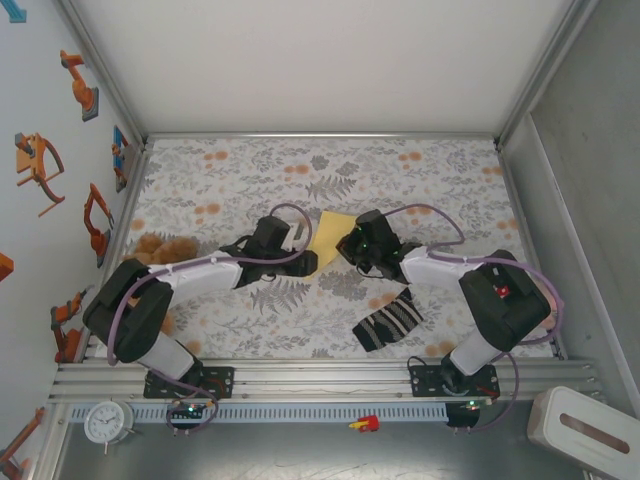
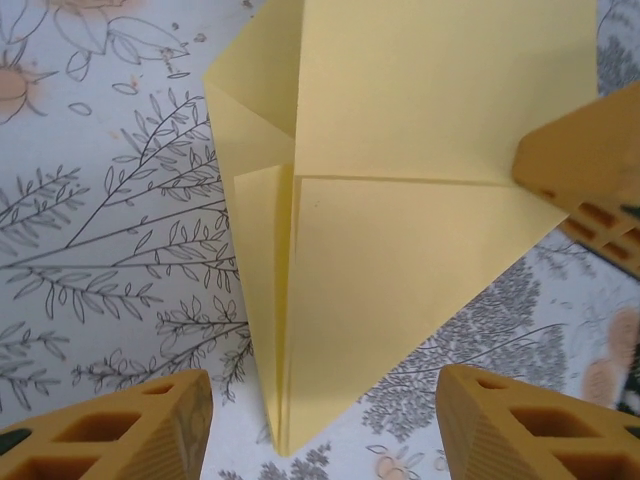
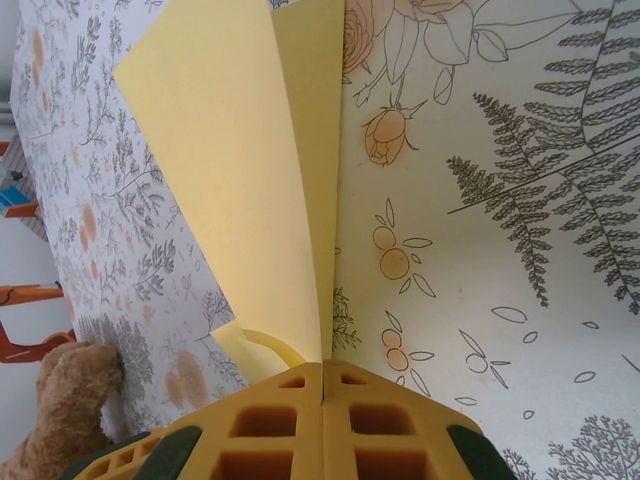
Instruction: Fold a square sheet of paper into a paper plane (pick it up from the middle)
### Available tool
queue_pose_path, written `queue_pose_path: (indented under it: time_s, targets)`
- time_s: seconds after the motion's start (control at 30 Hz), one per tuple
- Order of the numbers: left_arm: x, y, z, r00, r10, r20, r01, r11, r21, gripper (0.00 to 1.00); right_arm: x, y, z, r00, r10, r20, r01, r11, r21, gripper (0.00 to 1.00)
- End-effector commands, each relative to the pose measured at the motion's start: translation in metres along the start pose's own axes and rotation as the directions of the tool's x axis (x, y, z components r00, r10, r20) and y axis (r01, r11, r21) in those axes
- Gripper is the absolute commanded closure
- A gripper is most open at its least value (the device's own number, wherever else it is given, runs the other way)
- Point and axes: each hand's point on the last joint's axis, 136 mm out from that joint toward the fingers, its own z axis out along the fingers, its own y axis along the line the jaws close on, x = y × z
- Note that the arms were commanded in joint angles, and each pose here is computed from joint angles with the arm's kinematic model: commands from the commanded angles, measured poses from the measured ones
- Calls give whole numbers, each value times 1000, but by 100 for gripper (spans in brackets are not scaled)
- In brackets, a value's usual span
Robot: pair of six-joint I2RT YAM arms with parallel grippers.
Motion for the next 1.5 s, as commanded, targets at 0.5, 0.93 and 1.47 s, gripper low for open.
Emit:
queue_pose_path:
  time_s: [0.5, 0.93, 1.47]
  targets:
    - [-13, -22, 23, 928, 346, 137, -350, 937, 8, 47, 3, 22, 19, 995, 24, -96, -27, 999, -26, 100]
    - [-9, -7, 27, 764, 604, 226, -587, 797, -143, 46, 0, 33, 15, 992, 42, -118, -48, 998, -45, 100]
    - [-17, 0, 38, 660, 721, 210, -659, 690, -299, 53, 5, 33, 18, 984, 81, -157, -88, 995, -40, 100]
